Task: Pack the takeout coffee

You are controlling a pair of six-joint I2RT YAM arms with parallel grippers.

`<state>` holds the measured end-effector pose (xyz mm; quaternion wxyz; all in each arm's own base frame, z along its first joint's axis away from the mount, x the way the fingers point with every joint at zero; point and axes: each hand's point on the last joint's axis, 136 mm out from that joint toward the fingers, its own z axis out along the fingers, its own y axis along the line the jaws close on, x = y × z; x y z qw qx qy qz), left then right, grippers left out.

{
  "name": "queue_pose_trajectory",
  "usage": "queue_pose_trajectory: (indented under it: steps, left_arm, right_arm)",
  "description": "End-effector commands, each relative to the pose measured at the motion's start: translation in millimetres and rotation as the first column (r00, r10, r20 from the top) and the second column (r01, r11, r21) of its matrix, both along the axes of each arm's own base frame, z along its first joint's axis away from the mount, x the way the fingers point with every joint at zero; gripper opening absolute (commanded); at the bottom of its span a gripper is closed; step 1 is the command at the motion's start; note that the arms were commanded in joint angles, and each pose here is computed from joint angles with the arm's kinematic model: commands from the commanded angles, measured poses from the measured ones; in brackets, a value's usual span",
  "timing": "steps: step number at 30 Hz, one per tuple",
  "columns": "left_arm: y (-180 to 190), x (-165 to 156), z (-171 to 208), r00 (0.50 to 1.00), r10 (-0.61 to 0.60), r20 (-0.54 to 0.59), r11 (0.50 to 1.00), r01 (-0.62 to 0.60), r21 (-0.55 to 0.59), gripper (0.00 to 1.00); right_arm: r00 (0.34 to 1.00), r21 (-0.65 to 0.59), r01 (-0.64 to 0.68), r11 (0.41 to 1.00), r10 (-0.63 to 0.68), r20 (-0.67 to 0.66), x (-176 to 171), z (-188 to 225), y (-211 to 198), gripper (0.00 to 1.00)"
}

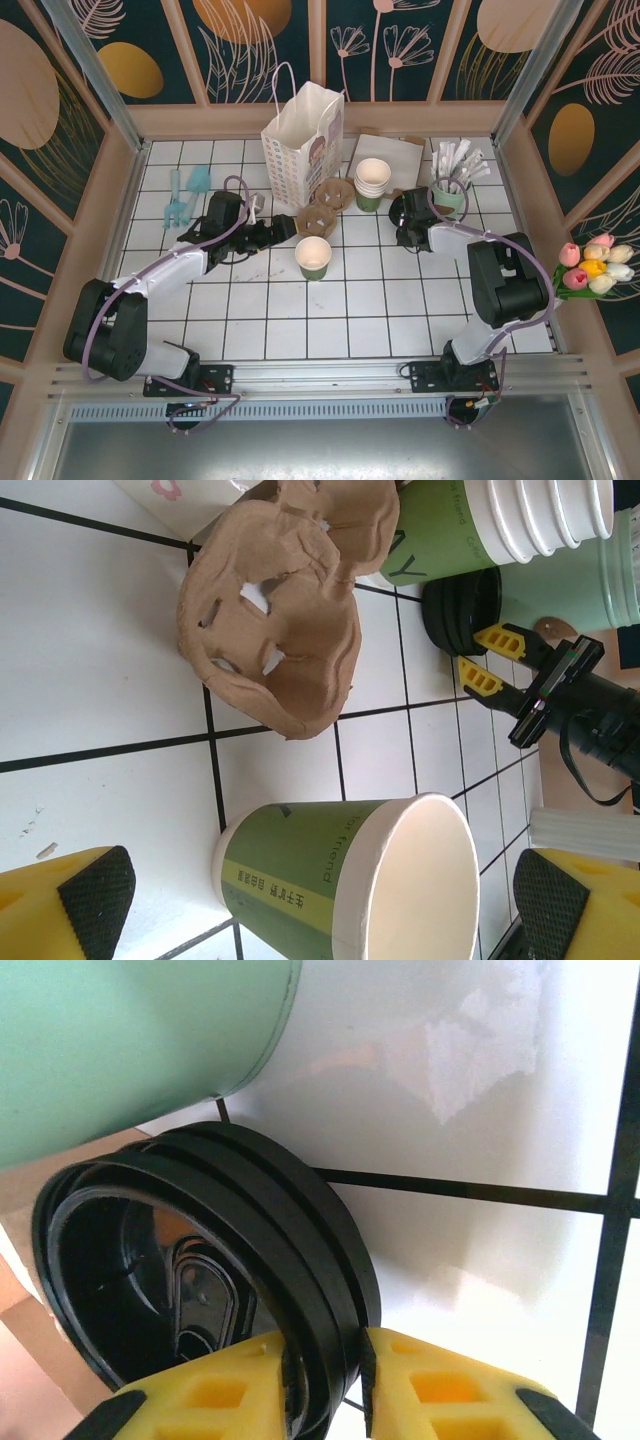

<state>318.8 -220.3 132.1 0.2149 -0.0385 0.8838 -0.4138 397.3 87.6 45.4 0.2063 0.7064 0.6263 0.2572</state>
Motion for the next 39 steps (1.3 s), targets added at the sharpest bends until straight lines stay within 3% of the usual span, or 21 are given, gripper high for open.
queue_pose_trajectory:
  steps: [1, 11, 15, 18, 26, 33, 39]
  left_arm:
    - [-2, 2, 5, 1.0, -0.016, 0.021, 1.0, 0.015, 0.008, 0.99]
    - [-3, -1, 3, 0.999, -0.027, 0.023, 1.0, 0.027, 0.012, 0.99]
    - [-3, -1, 3, 0.999, -0.034, 0.024, 0.999, 0.034, 0.012, 0.99]
    - [-3, -2, 3, 0.999, -0.034, 0.024, 0.999, 0.034, 0.013, 0.99]
    - [-2, -3, 1, 0.999, -0.034, 0.021, 0.999, 0.034, 0.014, 0.99]
    - [-2, -3, -1, 0.999, -0.032, 0.019, 0.999, 0.032, 0.017, 0.99]
    - [-2, -4, 1, 0.999, -0.035, 0.026, 0.999, 0.034, 0.015, 0.99]
  right_arm:
    - [1.0, -0.035, 0.006, 0.999, -0.005, 0.022, 1, 13, -6, 0.22]
    - [1.0, -0.038, -0.008, 0.999, 0.009, 0.02, -4, 13, -3, 0.18]
    - [1.0, -0.049, -0.02, 0.999, 0.019, -0.007, -10, 10, -2, 0.28]
    - [0.999, -0.049, -0.028, 0.998, 0.027, -0.022, -15, 7, -1, 0.29]
    - [0.999, -0.06, -0.038, 0.997, 0.037, -0.022, -15, 7, -1, 0.24]
    - [0.999, -0.078, -0.052, 0.996, 0.052, -0.003, -12, 13, -2, 0.11]
    - [0.994, -0.161, -0.106, 0.981, 0.106, -0.006, -17, 25, -9, 0.09]
